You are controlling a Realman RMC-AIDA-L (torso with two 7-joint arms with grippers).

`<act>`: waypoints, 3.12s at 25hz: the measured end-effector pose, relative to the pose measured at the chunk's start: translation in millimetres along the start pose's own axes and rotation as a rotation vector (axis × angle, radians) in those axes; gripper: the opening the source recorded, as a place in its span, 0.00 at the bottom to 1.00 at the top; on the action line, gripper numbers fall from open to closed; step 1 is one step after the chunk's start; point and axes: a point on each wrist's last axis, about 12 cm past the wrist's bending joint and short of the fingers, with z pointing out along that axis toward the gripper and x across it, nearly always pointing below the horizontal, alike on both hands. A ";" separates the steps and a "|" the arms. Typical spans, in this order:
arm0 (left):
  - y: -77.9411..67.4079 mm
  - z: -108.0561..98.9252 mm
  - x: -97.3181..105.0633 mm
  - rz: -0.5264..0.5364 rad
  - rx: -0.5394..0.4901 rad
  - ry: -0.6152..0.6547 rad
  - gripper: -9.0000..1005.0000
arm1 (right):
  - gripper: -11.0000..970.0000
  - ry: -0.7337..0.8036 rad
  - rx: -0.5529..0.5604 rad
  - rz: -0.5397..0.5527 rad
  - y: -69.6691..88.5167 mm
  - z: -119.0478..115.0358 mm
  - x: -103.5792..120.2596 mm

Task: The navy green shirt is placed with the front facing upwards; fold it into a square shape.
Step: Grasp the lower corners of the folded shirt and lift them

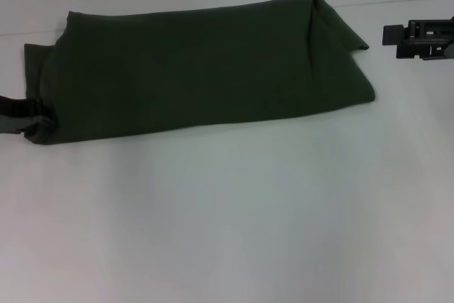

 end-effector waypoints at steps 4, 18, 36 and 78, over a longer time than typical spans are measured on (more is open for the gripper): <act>-1.4 0.4 -0.5 0.005 -0.002 0.005 0.34 | 0.94 0.001 0.000 0.001 -0.3 -0.8 -0.1; -0.7 -0.4 -0.1 0.006 -0.003 0.011 0.02 | 0.94 0.014 0.064 -0.004 -7.7 -5.6 0.5; -9.4 -5.4 -6.4 0.019 0.025 0.020 0.01 | 0.94 0.114 0.410 -0.014 -36.4 51.7 -21.4; -7.1 -5.1 -4.8 0.017 0.016 0.017 0.01 | 0.93 0.092 0.589 -0.027 -61.2 117.8 -0.4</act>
